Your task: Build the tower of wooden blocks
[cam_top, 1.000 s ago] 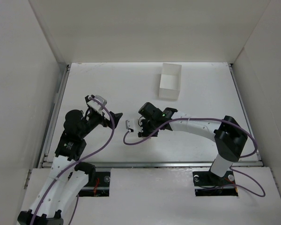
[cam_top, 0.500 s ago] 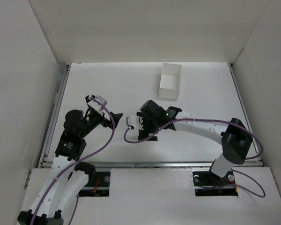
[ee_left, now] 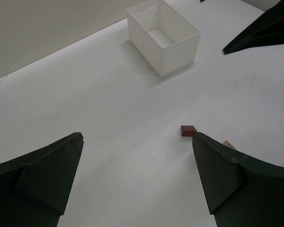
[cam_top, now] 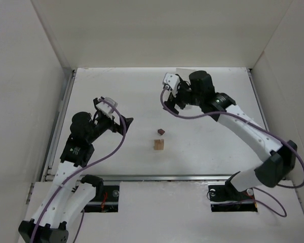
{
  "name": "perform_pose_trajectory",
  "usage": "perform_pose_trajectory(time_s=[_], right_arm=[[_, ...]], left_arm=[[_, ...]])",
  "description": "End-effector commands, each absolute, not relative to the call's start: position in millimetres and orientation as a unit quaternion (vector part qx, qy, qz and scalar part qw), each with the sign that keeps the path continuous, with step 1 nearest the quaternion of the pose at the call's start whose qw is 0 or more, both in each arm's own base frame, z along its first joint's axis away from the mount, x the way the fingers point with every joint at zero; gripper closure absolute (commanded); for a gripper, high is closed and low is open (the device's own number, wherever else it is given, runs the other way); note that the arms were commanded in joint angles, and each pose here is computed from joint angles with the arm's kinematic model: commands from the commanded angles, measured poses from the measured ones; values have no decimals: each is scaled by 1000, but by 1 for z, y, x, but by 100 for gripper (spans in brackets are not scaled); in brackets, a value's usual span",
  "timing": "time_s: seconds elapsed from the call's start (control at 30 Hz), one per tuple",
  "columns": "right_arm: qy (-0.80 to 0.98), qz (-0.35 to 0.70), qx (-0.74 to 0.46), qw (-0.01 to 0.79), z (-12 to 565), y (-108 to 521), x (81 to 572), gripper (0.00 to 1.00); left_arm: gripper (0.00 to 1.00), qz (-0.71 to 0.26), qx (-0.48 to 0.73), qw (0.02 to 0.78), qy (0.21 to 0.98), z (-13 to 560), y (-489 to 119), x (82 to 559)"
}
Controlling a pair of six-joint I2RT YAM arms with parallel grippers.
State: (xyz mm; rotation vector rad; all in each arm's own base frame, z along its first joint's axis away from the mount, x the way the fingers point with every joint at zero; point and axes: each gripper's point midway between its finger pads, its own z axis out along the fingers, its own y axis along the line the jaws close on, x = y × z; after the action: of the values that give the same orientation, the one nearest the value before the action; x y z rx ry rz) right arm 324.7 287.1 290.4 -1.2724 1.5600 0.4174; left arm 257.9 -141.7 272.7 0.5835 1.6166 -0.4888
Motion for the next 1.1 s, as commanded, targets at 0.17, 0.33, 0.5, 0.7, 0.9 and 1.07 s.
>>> perform_pose_trajectory(time_s=[0.17,0.33,0.5,0.7,0.9,1.07], right_arm=[[717,143,-587,349,147,276,365,7],[720,154,-604,305,121,276,366,7],[728,163,-612,263,90,282,359,7],[724,169,-623,243,69,302,337,7],[738,180,-607,234,55,317,338,7],[749,164,-602,221,40,317,348,9]], left_arm=[[0,-176,260,664,679,314,-136,281],[0,-173,256,654,691,306,-135,292],[0,-170,252,655,691,305,-135,301],[0,-161,256,654,694,299,-132,305],[0,-162,256,647,700,292,-132,307],[0,-159,259,644,702,288,-132,307]])
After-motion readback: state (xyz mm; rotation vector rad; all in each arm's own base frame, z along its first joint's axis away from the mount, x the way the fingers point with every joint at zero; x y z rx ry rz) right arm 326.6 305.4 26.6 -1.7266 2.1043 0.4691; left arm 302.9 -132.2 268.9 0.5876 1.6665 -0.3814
